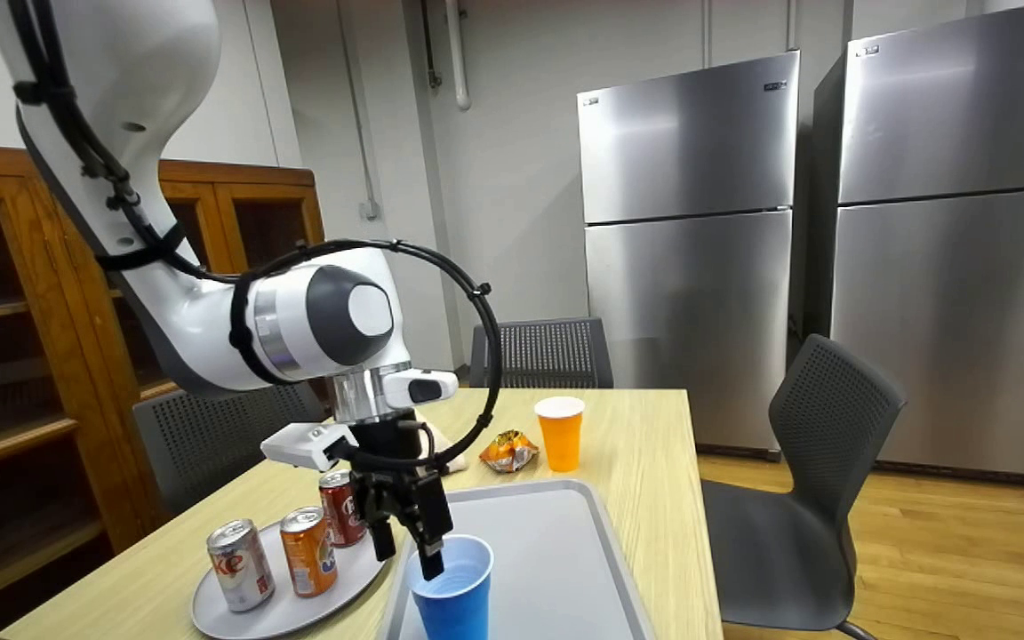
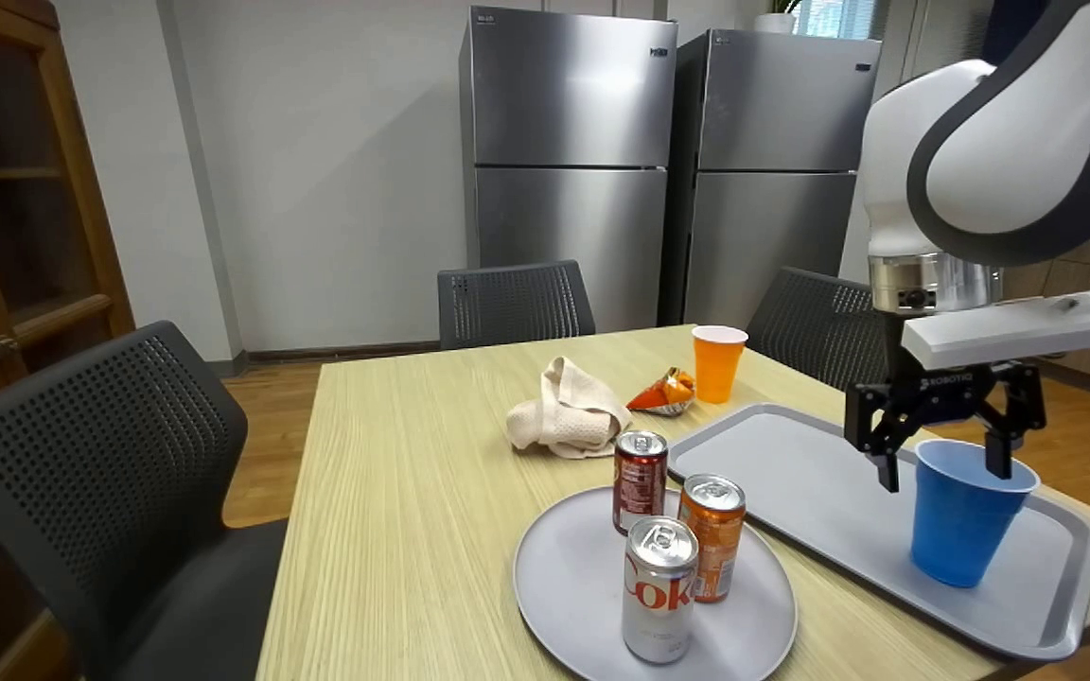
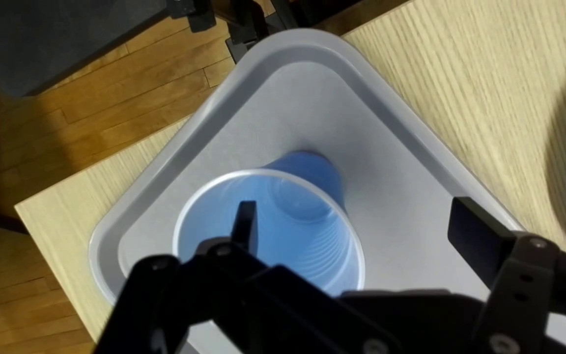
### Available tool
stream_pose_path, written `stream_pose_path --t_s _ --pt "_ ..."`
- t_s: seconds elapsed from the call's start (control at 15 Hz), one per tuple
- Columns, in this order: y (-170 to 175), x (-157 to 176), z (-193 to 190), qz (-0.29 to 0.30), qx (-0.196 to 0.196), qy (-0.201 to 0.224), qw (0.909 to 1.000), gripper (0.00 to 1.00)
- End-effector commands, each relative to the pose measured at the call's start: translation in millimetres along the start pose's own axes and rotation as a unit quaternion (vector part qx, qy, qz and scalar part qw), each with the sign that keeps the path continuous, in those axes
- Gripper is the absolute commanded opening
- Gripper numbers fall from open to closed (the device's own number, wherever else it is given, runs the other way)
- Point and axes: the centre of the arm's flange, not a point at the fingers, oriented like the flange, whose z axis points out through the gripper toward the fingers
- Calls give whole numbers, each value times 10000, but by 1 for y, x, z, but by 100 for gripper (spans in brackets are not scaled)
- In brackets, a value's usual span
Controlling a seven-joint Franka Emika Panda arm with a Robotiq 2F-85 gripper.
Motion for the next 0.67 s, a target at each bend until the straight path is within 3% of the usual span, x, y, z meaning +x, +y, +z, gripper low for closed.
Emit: stream_pose_path --t_s 0.0,0.07,0.13,0.27,0.6 --pt "-1 11 7 107 -80 -25 9999 100" --pt "-1 13 7 104 -77 -25 9999 100" --pt "-1 14 8 116 -74 -38 9999 75" --pt "-1 17 8 126 -86 -32 9999 68" --pt "-1 22 4 137 -117 6 9998 27"
